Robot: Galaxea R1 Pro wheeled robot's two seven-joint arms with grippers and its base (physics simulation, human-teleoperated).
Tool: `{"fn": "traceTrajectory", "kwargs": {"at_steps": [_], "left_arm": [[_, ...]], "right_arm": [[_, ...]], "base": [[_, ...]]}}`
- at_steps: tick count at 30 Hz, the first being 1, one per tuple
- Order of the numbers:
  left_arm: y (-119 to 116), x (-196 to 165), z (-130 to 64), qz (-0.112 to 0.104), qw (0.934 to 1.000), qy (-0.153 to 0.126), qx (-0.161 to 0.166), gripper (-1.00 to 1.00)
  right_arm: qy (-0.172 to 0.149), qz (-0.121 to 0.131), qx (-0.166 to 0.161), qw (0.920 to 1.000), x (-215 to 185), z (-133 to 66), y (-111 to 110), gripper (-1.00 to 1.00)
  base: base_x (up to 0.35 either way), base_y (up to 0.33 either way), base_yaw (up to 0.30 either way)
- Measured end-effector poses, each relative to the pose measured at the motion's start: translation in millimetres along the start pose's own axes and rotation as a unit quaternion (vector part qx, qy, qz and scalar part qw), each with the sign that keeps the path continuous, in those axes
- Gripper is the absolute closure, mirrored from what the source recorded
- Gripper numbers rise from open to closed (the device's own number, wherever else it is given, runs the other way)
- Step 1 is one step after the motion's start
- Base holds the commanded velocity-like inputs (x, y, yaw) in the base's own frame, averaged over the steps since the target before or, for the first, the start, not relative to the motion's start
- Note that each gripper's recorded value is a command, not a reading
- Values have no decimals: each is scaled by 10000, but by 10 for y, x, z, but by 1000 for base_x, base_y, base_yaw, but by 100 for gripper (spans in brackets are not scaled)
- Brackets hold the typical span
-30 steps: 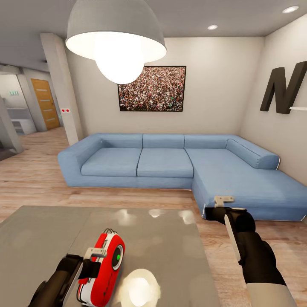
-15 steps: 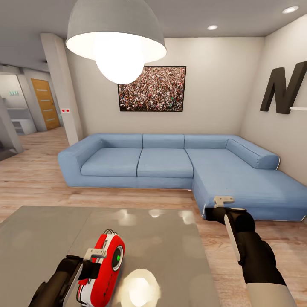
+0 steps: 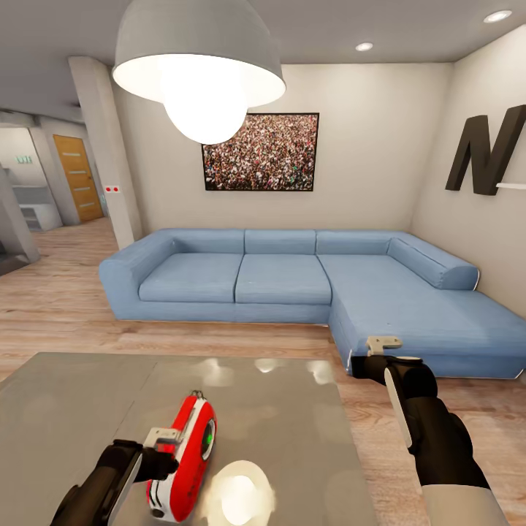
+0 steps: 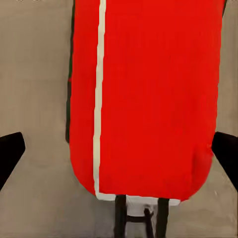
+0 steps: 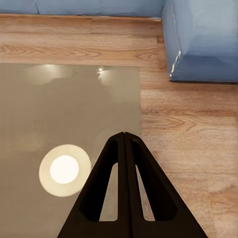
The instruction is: Turn on the radio receiver that's on the table in the living room.
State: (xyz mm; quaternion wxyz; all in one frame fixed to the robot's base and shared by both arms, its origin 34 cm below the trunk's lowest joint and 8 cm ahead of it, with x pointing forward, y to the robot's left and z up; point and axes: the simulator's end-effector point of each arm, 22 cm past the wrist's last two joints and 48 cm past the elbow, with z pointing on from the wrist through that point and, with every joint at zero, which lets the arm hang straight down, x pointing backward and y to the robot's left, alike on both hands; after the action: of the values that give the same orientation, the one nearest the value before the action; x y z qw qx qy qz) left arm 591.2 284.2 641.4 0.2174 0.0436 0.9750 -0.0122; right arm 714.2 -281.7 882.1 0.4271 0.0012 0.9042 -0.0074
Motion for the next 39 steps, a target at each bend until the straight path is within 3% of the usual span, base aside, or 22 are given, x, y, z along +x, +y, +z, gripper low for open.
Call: {"fn": "traceTrajectory", "kwargs": {"at_steps": [32,39], "left_arm": [[1,-44,-20,15,10000,-53,-1,-100],[-1,-173,-81,47,9998,-211,-11,-100]], "right_arm": [[7,-1,-4,10000,5,3,2,100],[14,0,-10,10000,10,6,9,100]], "base": [[0,0,0],[0,0,0]]}}
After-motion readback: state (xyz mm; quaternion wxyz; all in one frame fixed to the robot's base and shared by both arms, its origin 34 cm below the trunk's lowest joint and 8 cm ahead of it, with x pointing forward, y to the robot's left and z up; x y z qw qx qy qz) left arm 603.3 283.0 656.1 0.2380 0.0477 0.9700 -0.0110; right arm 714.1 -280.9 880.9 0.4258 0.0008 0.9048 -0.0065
